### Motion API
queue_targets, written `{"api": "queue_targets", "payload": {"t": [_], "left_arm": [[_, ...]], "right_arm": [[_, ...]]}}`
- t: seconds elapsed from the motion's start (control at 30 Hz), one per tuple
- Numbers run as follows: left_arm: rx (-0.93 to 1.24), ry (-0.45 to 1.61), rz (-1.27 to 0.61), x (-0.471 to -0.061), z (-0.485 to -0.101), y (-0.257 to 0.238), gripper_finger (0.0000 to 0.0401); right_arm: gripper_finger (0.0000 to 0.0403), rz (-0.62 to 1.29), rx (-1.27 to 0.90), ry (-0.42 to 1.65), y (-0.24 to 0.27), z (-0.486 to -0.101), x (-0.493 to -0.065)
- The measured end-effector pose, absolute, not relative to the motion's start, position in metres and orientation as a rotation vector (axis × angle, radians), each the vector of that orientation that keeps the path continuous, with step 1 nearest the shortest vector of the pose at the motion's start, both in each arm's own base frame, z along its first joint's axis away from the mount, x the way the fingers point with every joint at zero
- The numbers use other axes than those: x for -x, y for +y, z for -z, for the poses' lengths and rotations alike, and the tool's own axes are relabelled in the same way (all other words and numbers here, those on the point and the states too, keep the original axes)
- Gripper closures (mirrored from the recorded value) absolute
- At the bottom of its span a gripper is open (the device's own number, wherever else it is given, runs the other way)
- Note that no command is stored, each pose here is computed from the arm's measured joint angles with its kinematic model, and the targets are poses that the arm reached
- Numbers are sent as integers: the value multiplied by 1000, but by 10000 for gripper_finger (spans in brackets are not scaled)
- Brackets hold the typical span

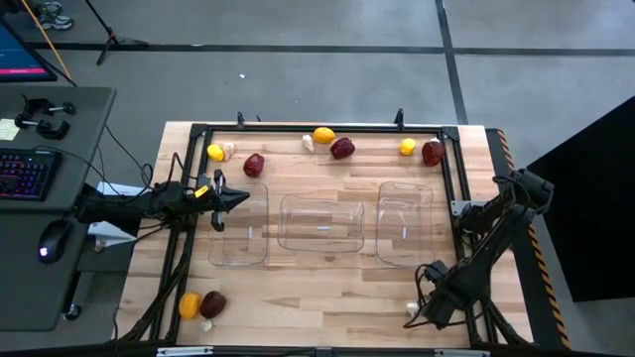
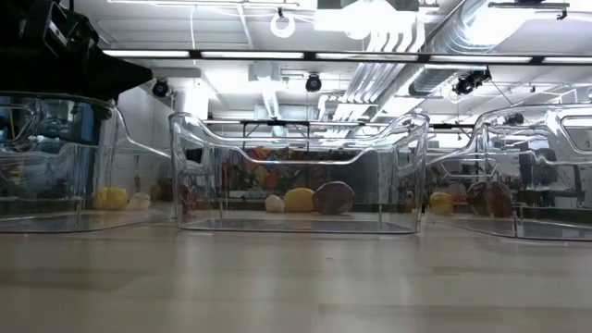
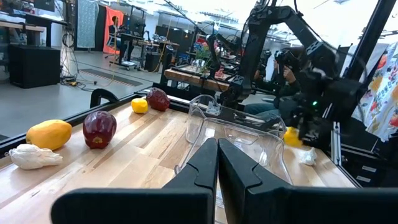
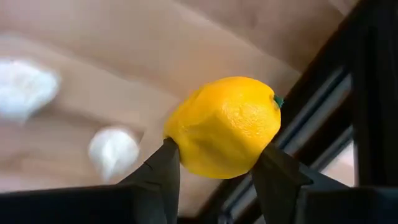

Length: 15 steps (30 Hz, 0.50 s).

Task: Sort produce into baskets
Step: Put the bottom right yellow lemon into the right transparent bin

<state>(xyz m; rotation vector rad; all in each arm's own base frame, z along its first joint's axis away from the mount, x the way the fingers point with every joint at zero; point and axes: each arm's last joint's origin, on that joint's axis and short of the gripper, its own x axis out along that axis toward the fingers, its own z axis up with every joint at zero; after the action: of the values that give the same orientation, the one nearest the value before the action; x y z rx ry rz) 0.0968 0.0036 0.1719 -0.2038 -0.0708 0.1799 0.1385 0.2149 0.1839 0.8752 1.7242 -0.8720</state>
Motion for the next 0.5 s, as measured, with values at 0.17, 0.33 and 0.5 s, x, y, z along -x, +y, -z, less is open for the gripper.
{"api": "queue_targets", "payload": {"t": [0.17, 0.33, 0.5], "left_arm": [[204, -71, -180, -97, -172, 4, 401], [204, -71, -180, -97, -172, 4, 401], [204, -71, -180, -97, -172, 4, 401]], "right_arm": [[263, 760, -839, 1751, 225, -216, -145], [263, 476, -793, 1687, 239, -263, -158], [263, 384, -728, 1466, 236, -309, -169]]}}
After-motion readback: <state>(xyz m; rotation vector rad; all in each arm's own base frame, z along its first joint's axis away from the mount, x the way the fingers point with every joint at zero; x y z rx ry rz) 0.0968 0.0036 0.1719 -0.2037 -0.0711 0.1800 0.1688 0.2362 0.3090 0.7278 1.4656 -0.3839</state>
